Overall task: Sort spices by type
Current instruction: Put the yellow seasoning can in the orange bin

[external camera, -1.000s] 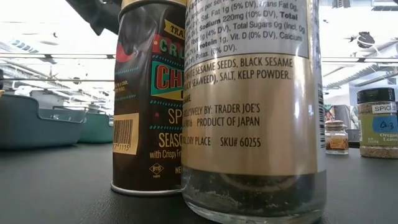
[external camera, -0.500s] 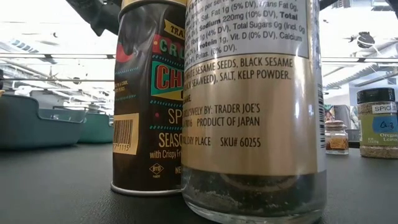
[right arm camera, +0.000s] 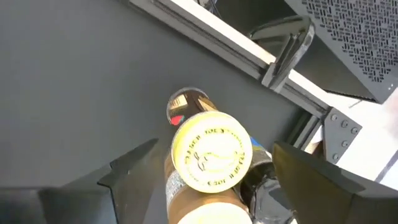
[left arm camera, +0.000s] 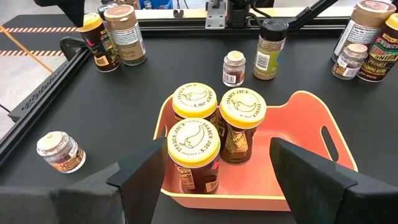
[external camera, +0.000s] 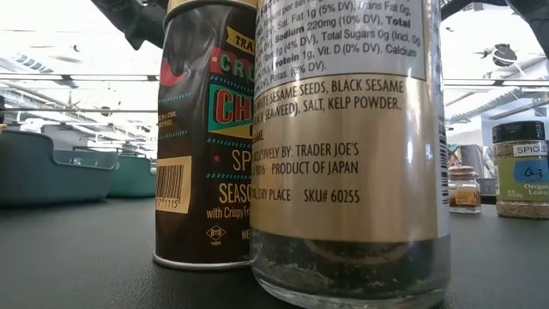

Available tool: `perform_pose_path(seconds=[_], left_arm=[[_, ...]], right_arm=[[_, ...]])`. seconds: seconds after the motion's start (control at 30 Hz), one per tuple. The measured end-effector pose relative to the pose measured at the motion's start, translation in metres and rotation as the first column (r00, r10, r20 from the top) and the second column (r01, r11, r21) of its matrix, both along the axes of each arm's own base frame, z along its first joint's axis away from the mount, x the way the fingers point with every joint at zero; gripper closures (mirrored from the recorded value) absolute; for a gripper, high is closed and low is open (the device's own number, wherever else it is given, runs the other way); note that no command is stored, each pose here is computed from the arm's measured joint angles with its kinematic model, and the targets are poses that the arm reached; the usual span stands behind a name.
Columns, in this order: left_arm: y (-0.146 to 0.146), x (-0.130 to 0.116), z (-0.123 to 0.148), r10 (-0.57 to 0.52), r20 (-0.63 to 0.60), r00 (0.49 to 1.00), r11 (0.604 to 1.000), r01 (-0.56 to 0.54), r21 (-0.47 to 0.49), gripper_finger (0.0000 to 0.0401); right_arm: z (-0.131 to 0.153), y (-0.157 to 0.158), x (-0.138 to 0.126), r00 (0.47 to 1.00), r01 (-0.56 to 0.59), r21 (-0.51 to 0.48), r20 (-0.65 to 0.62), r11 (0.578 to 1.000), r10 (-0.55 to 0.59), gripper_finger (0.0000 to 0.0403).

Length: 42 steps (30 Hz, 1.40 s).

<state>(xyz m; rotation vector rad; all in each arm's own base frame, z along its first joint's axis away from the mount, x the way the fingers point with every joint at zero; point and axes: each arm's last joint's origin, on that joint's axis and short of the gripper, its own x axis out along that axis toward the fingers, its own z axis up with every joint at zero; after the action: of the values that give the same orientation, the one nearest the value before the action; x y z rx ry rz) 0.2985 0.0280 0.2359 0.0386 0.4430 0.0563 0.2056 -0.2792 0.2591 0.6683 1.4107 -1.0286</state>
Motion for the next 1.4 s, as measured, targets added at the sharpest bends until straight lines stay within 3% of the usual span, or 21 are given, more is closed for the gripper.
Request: perform_pose_path(seconds=[0.4,0.6,1.13,1.4], left_arm=[[0.000,0.000,0.000,0.000,-0.001,1.000,1.000,0.000,0.000,0.0115],[0.000,0.000,0.000,0.000,0.000,1.000,1.000,0.000,0.000,0.0115],[0.000,0.000,0.000,0.001,0.000,1.000,1.000,-0.001,-0.002,0.0115],[0.000,0.000,0.000,0.002,0.000,1.000,1.000,-0.002,-0.006,0.0115]], right_arm=[[-0.015,0.002,-0.005,0.997,-0.077,0.065,-0.014,0.995,0.078,0.0101],[-0.021,0.000,-0.003,0.994,-0.109,0.036,0.002,0.993,0.109,0.0101],[-0.039,0.005,-0.008,0.992,-0.121,0.075,-0.021,0.990,0.122,0.0101],[-0.039,0.002,-0.006,0.989,-0.147,0.049,-0.007,0.988,0.148,0.0147]])
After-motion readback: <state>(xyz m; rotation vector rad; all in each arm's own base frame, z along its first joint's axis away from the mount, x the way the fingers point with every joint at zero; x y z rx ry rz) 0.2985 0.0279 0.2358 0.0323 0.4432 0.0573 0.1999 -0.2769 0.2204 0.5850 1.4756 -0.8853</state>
